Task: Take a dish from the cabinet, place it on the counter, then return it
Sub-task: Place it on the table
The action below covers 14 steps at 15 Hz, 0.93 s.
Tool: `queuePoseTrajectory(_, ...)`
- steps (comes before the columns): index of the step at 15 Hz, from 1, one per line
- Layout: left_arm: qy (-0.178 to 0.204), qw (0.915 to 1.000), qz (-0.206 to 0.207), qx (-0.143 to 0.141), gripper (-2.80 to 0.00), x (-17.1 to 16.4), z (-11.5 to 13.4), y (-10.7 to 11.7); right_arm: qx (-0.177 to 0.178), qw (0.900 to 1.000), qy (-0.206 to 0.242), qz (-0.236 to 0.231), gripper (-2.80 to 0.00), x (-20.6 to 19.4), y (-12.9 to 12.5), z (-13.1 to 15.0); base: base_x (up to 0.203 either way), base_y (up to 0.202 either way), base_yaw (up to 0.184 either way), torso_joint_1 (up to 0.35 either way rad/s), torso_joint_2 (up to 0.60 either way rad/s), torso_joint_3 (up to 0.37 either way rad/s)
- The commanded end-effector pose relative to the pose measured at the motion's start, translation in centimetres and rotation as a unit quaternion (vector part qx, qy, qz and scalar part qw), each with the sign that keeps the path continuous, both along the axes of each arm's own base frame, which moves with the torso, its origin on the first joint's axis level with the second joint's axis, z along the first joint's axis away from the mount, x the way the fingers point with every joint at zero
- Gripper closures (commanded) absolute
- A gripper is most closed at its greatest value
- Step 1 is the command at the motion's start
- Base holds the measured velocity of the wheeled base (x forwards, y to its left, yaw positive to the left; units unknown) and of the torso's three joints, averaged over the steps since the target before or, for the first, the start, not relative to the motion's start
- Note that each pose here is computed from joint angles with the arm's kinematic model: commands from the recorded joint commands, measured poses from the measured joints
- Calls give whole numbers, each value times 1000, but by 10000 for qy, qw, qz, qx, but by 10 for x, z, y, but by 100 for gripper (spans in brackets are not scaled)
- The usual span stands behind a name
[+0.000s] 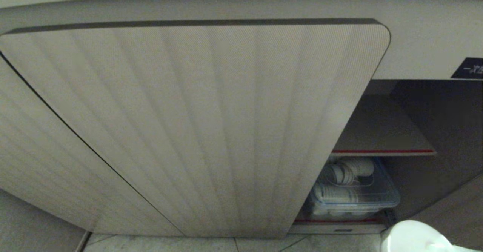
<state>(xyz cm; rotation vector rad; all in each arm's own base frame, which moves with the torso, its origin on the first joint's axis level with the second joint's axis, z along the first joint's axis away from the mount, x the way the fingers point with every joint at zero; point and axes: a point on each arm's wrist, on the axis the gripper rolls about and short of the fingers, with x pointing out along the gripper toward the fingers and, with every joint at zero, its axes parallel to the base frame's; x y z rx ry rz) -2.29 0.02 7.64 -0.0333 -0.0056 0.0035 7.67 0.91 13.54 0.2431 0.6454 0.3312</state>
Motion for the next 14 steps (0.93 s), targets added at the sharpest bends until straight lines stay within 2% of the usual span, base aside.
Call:
queuePoseTrajectory(1,-3,10000,5,-2,0,0,0,0,3,10000,51,33,0,1,0,3,0,0,0,0,0,0)
queuePoseTrajectory(5,-3,10000,5,-2,0,0,0,0,-44,9999,144,49,0,1,0,7,0,0,0,0,0,0)
queuePoseTrajectory(10,-3,10000,5,-2,0,0,0,0,-337,9989,175,279,0,-3,0,-4,0,0,0,0,0,0)
queuePoseTrajectory(14,-3,10000,5,-2,0,0,0,0,-351,9988,234,254,0,-3,0,-7,0,0,0,0,0,0)
